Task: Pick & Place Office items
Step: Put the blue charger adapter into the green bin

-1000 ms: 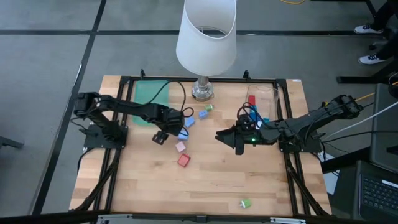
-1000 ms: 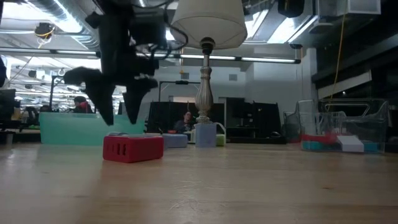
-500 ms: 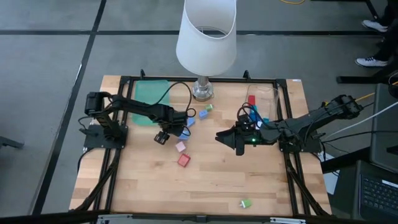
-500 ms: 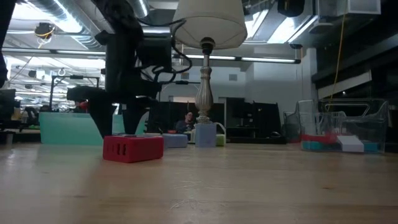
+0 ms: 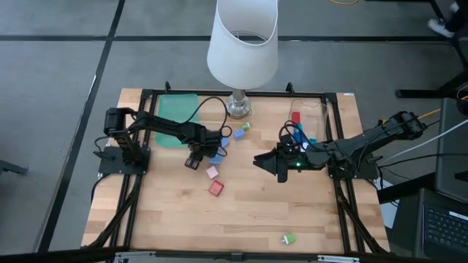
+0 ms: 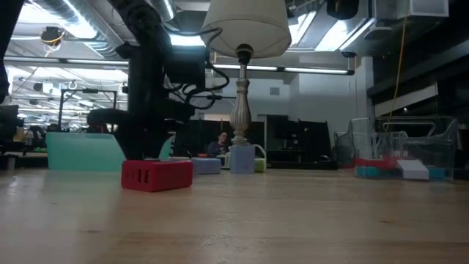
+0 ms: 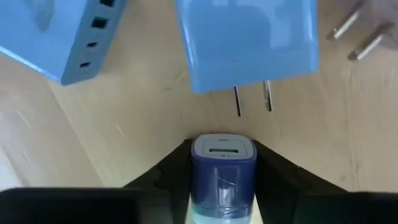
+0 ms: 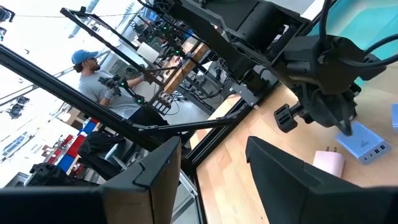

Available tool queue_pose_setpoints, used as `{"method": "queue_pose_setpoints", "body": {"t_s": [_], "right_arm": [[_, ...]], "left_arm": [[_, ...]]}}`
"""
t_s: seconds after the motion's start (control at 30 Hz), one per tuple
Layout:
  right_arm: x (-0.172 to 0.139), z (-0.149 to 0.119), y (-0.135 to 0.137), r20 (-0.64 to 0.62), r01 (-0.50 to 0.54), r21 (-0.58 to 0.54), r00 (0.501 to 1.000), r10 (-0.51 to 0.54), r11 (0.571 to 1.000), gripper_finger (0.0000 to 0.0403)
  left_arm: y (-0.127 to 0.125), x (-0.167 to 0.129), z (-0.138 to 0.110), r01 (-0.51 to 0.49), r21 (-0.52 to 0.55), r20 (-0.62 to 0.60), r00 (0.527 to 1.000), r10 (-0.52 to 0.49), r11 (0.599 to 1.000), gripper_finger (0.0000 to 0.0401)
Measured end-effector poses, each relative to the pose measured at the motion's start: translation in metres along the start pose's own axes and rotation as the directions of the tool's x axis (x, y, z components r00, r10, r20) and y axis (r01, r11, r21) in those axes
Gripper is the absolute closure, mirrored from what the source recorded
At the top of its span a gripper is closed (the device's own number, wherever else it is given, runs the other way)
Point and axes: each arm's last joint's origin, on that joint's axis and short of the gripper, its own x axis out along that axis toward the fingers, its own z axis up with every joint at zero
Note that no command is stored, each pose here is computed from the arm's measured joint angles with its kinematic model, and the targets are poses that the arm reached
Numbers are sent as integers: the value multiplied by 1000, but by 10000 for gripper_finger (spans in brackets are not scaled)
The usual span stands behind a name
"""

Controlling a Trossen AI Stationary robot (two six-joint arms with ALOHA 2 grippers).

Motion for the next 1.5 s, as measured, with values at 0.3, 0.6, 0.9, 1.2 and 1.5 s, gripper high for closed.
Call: {"method": "queue_pose_setpoints", "body": {"t_s": [0.3, 0.6, 0.9, 1.2, 1.5], "right_arm": [[0, 0, 0, -3, 2, -12, 1000, -2, 1000, 211], [0, -1, 0, -26, -12, -45, 1000, 11, 999, 211], [0, -1, 0, -27, -14, -59, 1000, 13, 998, 211], [0, -1, 0, -40, -25, -59, 999, 22, 998, 211], [0, -2, 0, -42, -22, -52, 999, 20, 998, 211]], "left_arm": [[-6, -9, 9, 240, -262, 149, 967, -207, 935, 276], [-19, -77, 22, 350, -336, 508, 849, -145, 874, 276], [-46, -160, -8, 273, -464, 725, 664, 184, 842, 276], [-63, -139, -76, 251, -695, 650, 620, 439, 674, 276], [-55, -95, -122, 260, -807, 564, 607, 560, 531, 276]]}}
